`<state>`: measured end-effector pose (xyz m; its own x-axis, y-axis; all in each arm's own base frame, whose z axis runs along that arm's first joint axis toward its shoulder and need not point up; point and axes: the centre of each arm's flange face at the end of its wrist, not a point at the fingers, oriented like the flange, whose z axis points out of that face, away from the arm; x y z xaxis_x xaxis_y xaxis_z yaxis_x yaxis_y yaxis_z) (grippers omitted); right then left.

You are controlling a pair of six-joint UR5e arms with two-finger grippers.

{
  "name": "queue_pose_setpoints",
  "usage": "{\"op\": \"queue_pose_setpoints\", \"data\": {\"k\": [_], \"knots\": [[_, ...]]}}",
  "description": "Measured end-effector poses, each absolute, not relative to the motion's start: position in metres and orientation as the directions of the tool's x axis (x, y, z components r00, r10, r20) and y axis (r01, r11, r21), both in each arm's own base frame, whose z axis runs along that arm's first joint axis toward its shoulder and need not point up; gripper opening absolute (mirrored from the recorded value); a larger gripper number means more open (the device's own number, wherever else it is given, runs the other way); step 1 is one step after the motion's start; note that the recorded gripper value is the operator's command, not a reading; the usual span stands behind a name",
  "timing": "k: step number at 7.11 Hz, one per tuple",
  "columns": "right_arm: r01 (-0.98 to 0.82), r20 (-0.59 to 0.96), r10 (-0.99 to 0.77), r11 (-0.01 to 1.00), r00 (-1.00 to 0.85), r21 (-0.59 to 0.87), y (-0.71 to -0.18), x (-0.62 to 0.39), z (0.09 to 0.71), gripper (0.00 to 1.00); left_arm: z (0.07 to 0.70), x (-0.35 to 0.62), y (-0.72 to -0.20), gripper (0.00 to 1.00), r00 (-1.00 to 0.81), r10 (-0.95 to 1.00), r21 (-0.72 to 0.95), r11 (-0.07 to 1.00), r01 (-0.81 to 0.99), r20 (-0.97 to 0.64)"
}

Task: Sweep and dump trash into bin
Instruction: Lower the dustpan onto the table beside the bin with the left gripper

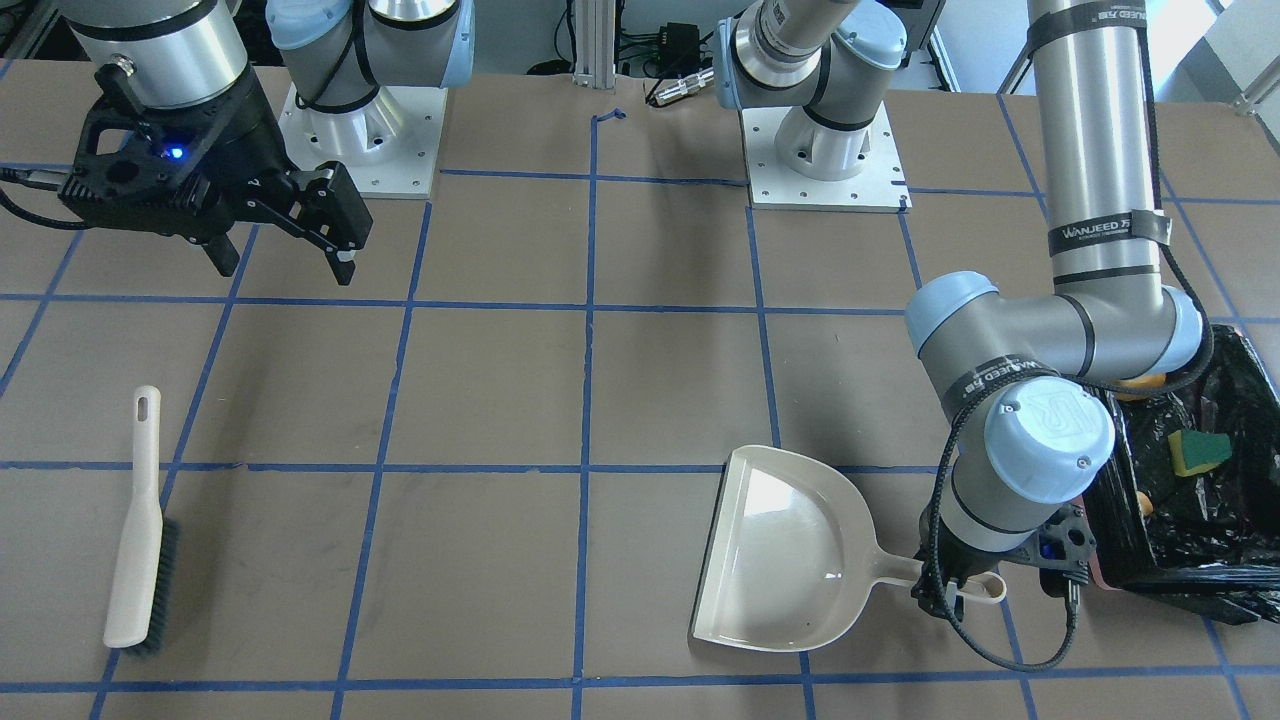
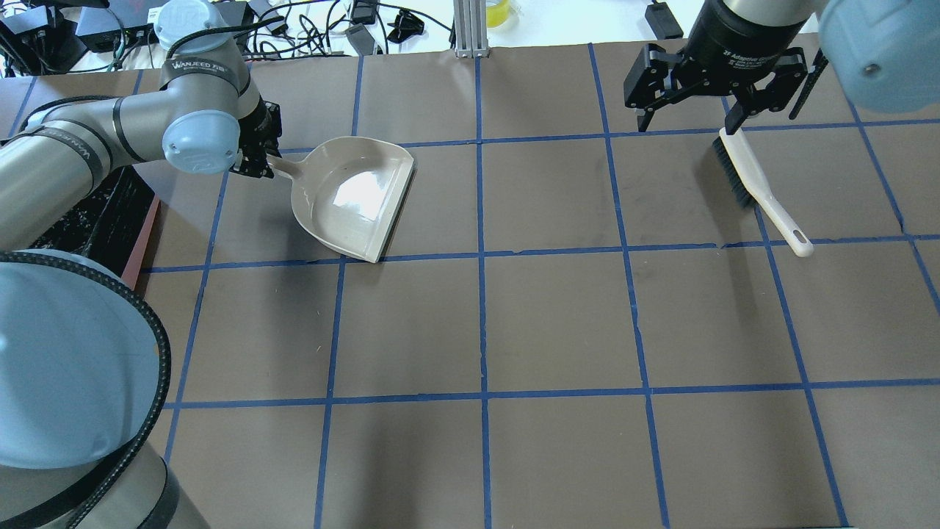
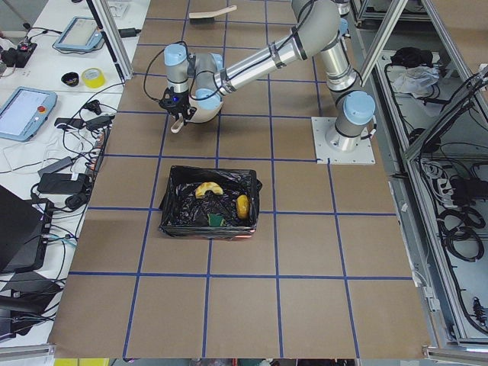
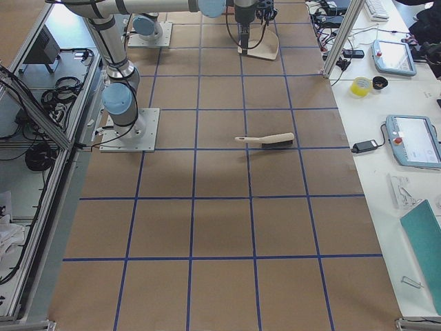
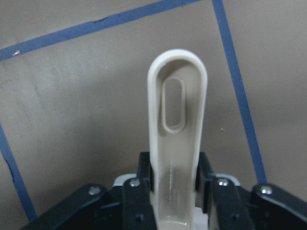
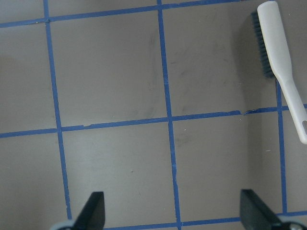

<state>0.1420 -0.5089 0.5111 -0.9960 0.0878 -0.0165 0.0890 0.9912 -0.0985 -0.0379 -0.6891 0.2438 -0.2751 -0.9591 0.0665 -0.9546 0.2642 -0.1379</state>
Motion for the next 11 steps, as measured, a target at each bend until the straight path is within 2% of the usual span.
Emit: {"op": "queue_pose_setpoints", "data": {"k": [3,4,7,8,11], "knots": [[0.089,-0.016,0.088,0.991,-0.996,-0.098,-0.5089,0.142,0.5106,1.0,0.2455,-0.0356,-0.6941,0.0,-0.204,-0.975,-0.131,0.192,-0.973,0.087],[0.089,-0.016,0.088,0.991,-0.996,-0.098,-0.5089,0.142,0.5106,1.0,0.244,-0.0354,-0.6934,0.06,-0.196,-0.977,-0.132,0.184,-0.974,0.085],[0.088,-0.016,0.087,0.991,-0.996,-0.097,-0.5089,0.142,0.5106,1.0,0.2421,-0.0349,-0.6926,0.42,-0.187,-0.978,-0.14,0.172,-0.975,0.096],[0.088,-0.016,0.087,0.991,-0.996,-0.097,-0.5089,0.142,0.5106,1.0,0.2451,-0.0344,-0.6938,0.5,-0.185,-0.977,-0.146,0.169,-0.975,0.104],[0.086,-0.016,0.085,0.992,-0.996,-0.097,-0.5088,0.142,0.5104,1.0,0.2479,-0.0311,-0.6937,0.51,-0.11,-0.987,-0.17,0.09,-0.981,0.114]]}}
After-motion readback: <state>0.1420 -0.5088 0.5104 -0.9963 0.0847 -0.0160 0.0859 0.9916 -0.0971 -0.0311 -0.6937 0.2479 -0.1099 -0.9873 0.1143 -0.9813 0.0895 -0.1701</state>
